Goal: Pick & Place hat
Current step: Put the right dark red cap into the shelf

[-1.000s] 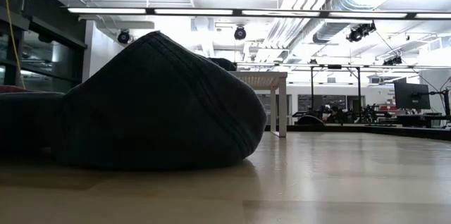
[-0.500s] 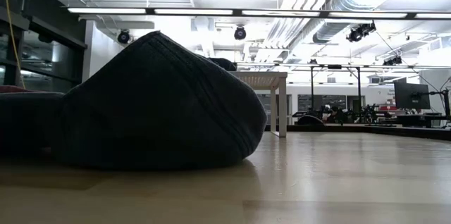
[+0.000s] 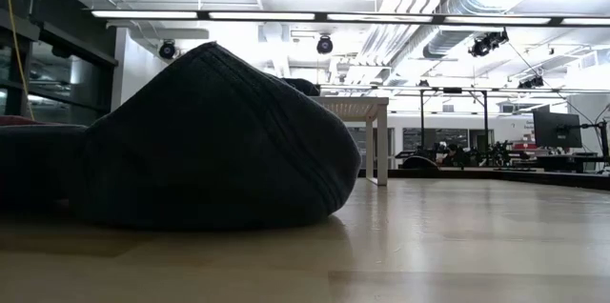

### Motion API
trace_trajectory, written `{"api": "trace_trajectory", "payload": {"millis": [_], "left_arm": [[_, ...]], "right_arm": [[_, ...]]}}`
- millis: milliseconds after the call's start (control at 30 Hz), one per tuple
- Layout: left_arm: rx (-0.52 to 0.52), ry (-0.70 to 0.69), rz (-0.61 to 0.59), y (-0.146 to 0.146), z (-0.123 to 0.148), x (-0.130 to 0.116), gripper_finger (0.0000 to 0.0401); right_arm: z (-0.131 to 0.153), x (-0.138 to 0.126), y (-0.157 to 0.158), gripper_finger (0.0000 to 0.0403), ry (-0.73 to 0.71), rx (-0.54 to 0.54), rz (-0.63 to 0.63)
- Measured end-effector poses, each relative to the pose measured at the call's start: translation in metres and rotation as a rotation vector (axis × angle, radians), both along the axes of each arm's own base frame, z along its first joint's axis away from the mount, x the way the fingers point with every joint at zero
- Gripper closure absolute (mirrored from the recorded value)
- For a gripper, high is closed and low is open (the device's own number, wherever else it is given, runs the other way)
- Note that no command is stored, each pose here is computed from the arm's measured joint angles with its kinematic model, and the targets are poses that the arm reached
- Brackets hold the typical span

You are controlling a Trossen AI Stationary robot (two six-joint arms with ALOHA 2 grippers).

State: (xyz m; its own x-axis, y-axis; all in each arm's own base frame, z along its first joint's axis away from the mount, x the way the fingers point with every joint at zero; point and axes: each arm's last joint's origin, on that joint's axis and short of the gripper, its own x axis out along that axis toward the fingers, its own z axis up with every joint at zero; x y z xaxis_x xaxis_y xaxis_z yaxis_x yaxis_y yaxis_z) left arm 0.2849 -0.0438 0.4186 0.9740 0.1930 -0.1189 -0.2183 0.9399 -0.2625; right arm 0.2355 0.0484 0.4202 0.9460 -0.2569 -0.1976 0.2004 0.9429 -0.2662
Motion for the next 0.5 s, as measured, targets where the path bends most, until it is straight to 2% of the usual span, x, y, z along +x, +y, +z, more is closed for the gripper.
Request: {"api": "trace_trajectory", "payload": {"millis": [67,267,500], "left_arm": [[0.012,0.002,0.0,0.0,0.0,0.0,0.0383],[0.062,0.012,-0.005,0.0,0.0,0.0,0.0383],[0.238,0.053,-0.025,0.0,0.0,0.0,0.0383]], "right_arm": [[0.0,0.0,0.0,0.0385,0.001,0.0,0.0],[0.0,0.0,0.0,0.0347,0.0,0.002,0.0],[0.007,-0.011,-0.003,0.0319,-0.053,0.086,-0.016]]}}
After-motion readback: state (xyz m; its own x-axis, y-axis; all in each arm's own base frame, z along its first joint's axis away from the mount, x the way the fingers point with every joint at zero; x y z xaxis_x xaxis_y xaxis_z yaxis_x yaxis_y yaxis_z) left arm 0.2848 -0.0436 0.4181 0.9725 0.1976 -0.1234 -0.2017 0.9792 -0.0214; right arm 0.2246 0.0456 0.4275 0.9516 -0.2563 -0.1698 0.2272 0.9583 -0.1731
